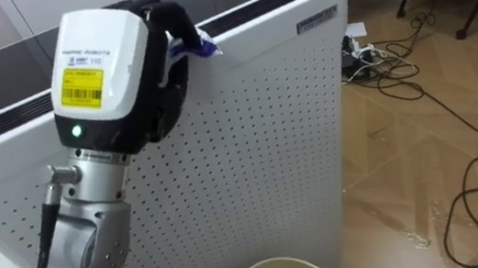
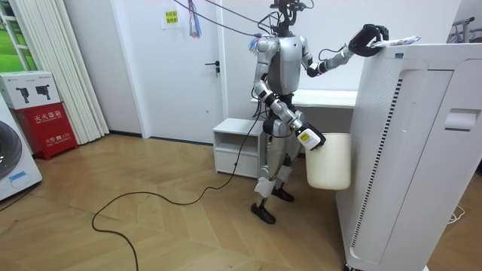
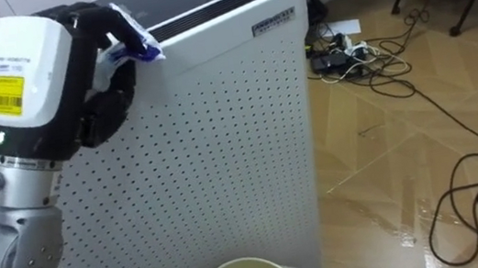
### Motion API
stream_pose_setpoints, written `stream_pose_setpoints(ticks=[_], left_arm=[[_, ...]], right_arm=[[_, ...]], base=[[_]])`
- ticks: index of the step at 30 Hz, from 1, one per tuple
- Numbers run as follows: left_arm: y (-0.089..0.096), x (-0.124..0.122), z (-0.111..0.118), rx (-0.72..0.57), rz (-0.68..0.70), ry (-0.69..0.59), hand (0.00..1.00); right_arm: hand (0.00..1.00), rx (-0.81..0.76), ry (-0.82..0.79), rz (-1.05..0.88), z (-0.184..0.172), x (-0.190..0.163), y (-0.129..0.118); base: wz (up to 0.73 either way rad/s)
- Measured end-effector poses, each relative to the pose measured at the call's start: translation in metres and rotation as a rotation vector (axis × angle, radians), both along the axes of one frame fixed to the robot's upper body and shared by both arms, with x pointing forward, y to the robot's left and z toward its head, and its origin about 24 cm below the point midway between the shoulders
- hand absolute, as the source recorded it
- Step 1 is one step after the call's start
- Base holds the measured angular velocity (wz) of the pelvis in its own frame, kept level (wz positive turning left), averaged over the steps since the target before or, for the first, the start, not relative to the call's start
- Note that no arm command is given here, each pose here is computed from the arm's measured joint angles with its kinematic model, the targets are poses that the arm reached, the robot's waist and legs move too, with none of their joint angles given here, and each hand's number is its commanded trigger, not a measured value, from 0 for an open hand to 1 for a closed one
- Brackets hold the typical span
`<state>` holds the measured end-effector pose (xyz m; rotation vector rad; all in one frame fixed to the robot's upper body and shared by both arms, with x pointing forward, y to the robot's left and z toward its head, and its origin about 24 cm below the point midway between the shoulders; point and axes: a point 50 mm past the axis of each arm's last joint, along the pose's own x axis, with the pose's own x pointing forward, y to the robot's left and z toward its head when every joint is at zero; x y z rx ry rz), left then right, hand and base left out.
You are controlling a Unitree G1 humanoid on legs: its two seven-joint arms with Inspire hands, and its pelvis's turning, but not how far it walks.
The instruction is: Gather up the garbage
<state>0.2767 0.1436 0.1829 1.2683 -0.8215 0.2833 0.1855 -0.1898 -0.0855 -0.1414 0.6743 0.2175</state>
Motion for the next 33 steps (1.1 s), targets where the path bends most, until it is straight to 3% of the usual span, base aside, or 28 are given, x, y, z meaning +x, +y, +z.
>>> stream_pose_setpoints(ticks=[13, 15, 21, 26, 29, 33], left_arm=[[-0.001, -0.004, 0.004, -0.013, -0.01, -0.019, 1.0], [-0.001, -0.005, 0.005, -0.062, -0.042, -0.008, 1.0], [-0.004, -0.014, 0.017, -0.359, -0.256, 0.057, 1.0], [-0.02, -0.031, 0.021, -0.592, -0.569, 0.17, 1.0], [-0.031, -0.034, 0.012, -0.664, -0.746, 0.339, 1.0], [-0.04, -0.038, 0.0, -0.677, -0.857, 0.49, 1.0]], right_arm=[[1.0, 0.005, -0.007, -0.007, 0.003, 0.003, 0.002], [1.0, 0.009, -0.017, -0.005, 0.006, 0.004, 0.001], [1.0, 0.031, -0.025, -0.014, 0.006, 0.005, 0.003], [1.0, 0.053, -0.031, -0.006, 0.006, 0.005, 0.009], [1.0, 0.058, -0.03, 0.018, 0.006, 0.006, 0.015], [1.0, 0.063, -0.028, 0.034, 0.005, 0.006, 0.018]], base=[[0.0], [0.08], [0.08], [0.03], [0.06], [0.0]])
